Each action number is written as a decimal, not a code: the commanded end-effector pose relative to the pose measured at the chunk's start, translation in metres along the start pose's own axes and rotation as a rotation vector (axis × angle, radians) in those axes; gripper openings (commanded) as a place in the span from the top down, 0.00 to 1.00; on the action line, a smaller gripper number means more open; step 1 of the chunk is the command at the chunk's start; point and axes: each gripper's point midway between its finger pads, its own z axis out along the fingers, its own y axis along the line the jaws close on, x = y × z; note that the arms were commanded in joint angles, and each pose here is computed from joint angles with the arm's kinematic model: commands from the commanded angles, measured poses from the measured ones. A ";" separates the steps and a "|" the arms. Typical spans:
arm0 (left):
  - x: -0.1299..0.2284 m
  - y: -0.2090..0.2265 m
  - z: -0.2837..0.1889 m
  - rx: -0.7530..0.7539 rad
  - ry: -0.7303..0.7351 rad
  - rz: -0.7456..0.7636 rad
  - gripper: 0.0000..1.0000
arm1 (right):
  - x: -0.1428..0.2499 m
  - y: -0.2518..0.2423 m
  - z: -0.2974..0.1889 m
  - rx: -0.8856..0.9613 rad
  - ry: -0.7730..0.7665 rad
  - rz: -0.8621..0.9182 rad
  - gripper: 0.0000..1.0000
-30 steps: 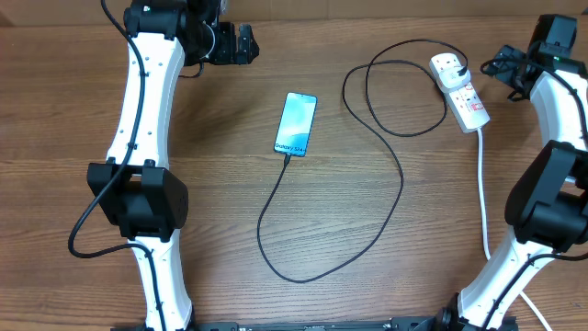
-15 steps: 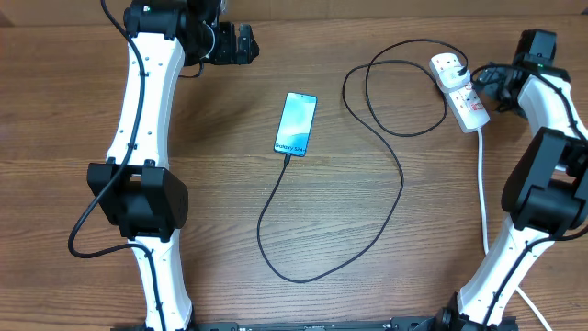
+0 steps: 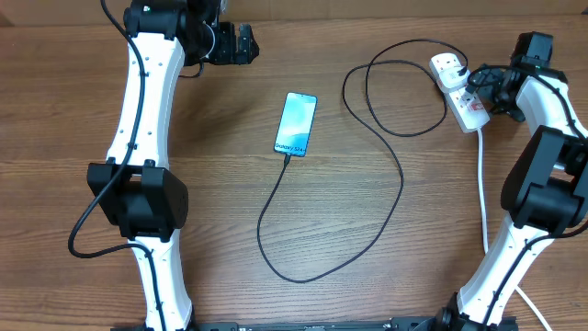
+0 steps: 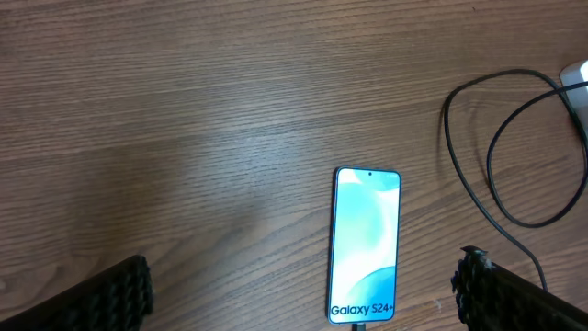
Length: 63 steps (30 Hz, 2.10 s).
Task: Plug charger to phone and switch on socket
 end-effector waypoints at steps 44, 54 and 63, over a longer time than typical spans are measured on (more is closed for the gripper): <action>0.003 0.000 0.007 -0.007 0.015 0.021 0.00 | 0.020 0.013 0.004 -0.137 0.100 0.026 0.00; 0.003 0.000 0.007 -0.007 0.014 0.021 0.00 | 0.021 -0.004 0.004 -0.137 0.122 0.067 0.00; 0.003 0.000 0.007 -0.007 0.014 0.021 0.00 | 0.007 -0.005 0.005 -0.142 0.066 0.069 0.00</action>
